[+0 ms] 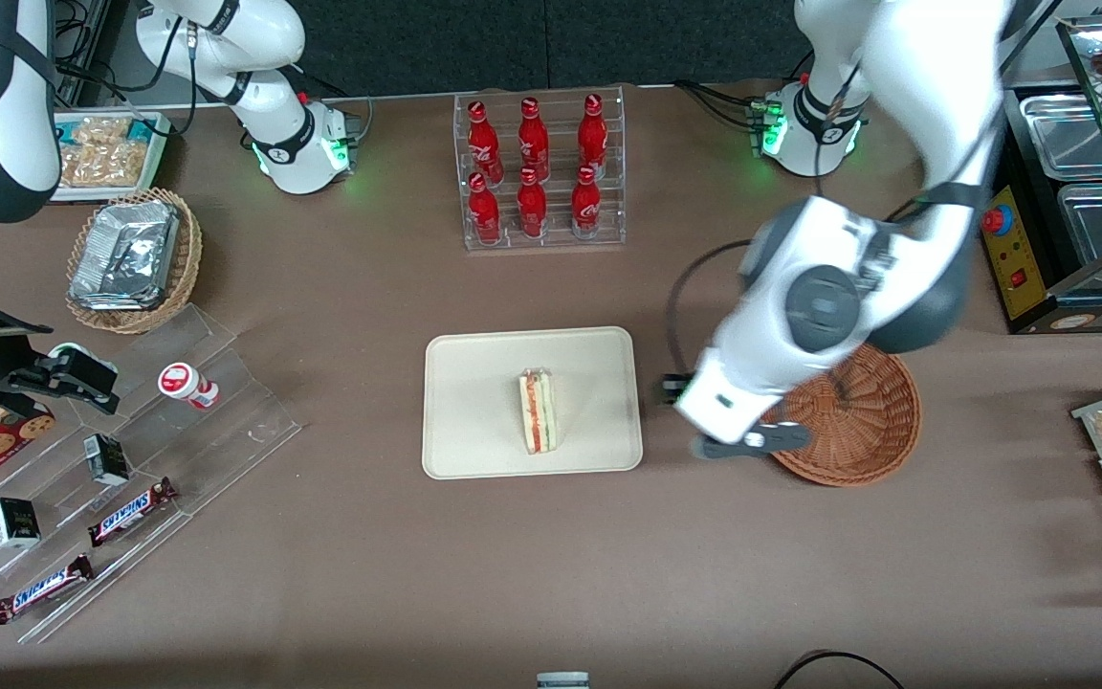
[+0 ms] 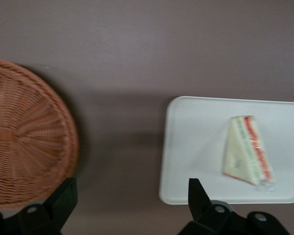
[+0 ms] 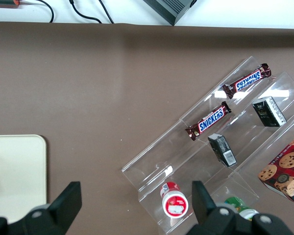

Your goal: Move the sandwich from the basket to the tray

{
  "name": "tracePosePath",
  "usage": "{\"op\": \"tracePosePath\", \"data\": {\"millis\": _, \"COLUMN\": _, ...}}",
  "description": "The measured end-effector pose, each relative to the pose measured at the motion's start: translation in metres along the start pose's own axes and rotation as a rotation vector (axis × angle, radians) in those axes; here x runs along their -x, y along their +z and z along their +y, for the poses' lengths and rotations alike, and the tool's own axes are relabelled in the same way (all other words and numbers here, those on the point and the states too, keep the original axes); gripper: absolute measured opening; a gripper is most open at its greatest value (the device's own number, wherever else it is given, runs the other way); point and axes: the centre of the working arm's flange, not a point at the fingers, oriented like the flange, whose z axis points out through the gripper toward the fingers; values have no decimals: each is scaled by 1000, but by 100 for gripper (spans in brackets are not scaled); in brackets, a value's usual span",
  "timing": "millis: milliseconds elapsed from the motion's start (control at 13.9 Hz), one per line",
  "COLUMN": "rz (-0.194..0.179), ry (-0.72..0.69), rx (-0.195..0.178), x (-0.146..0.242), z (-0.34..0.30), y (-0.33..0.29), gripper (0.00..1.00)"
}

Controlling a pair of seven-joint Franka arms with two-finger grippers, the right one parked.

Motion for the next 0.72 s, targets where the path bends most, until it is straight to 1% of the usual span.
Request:
{"op": "tracePosePath", "data": {"millis": 144, "rz": -4, "ry": 36, "rx": -6, "x": -2, "z": -68, "y": 4, "gripper": 100}}
{"op": "tracePosePath", "data": {"millis": 216, "rz": -9, "ry": 52, "rx": -13, "x": 2, "z": -97, "y": 2, "gripper": 100}}
{"op": "tracePosePath", "data": {"millis": 360, "rz": -2, "ry": 71, "rx": -30, "x": 19, "z": -137, "y": -18, "gripper": 100}}
{"op": "tracePosePath", "data": {"millis": 504, "rz": -1, "ry": 77, "rx": -54, "x": 44, "z": -161, "y": -53, "gripper": 100}}
{"op": "tracePosePath", "data": {"millis": 720, "rz": 2, "ry": 83, "rx": -85, "x": 84, "z": -172, "y": -116, "gripper": 100}}
